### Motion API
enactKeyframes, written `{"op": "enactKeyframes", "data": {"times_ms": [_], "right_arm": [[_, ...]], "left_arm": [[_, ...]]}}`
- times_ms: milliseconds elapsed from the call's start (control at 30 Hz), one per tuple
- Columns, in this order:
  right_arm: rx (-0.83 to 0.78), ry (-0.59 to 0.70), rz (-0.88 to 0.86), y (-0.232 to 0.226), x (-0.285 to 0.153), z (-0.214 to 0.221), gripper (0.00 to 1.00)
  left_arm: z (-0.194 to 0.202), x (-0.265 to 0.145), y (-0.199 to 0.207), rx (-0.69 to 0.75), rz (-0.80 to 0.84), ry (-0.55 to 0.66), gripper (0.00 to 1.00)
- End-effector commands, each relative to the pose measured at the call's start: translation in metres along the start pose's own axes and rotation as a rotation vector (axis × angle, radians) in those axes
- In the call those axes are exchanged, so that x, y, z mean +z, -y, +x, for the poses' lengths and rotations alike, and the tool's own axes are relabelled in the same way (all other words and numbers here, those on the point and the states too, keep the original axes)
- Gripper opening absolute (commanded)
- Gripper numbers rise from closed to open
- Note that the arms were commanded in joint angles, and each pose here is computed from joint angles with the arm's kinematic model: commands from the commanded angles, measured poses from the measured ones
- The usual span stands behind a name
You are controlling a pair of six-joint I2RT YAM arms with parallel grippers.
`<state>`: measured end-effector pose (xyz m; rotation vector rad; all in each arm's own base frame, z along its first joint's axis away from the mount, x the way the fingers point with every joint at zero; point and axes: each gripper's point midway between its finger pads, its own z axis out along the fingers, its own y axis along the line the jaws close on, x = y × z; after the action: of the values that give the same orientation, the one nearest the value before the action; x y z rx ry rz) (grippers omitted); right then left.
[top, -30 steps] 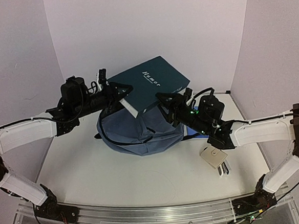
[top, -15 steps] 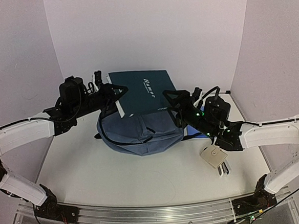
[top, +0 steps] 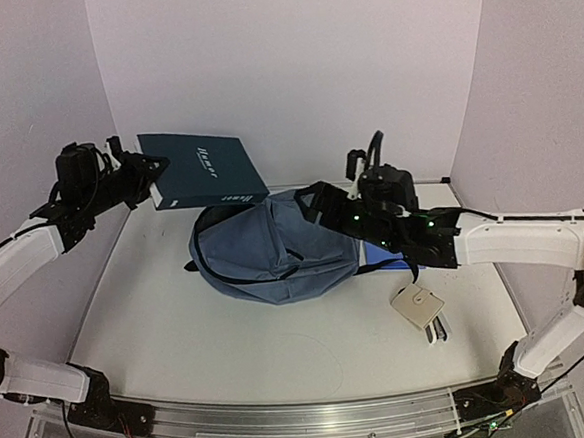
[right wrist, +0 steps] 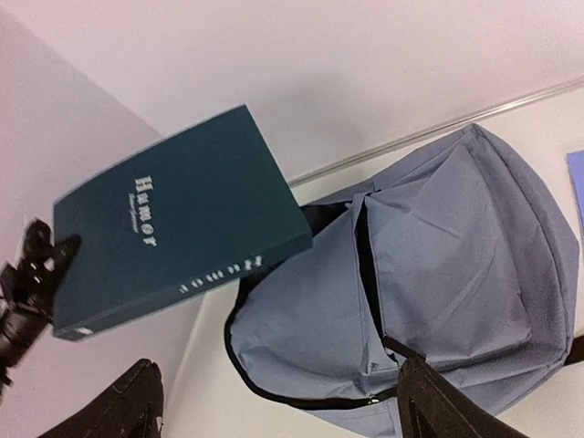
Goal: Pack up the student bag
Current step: Pick up the book from the center of the board, then place the book in the student bag.
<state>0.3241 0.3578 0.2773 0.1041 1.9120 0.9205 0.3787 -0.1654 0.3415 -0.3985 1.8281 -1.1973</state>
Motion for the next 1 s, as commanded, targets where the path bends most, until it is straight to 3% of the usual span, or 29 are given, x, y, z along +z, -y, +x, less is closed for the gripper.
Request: {"op": "enactKeyframes", "data": {"times_ms": [0, 167, 367, 733, 867, 967], "right_arm": [[-0.349, -0.209, -0.084, -0.027, 0.029, 0.058, 0.85], [-0.574, -0.311, -0.164, -0.056, 0.063, 0.116, 0.84], [-0.682, -0.326, -0.155, -0.061, 0.107, 0.152, 0.86], [-0.845, -0.335, -0.045, -0.038, 0.171, 0.2, 0.89], [-0.83, -0.295, -0.007, -0.038, 0.182, 0.195, 0.78], [-0.801, -0.26, 0.013, -0.044, 0.18, 0.182, 0.61]], "left_arm": [[-0.04, -0.035, 0.01, 0.027, 0.029, 0.096, 0.22], [-0.061, -0.055, -0.017, -0.015, -0.049, 0.159, 0.21], [-0.072, -0.077, -0.034, -0.034, -0.121, 0.246, 0.21], [-0.064, -0.109, -0.031, -0.038, -0.16, 0.3, 0.21], [-0.059, -0.119, -0.027, -0.041, -0.161, 0.303, 0.21], [-0.055, -0.124, -0.025, -0.045, -0.164, 0.296, 0.21]]}}
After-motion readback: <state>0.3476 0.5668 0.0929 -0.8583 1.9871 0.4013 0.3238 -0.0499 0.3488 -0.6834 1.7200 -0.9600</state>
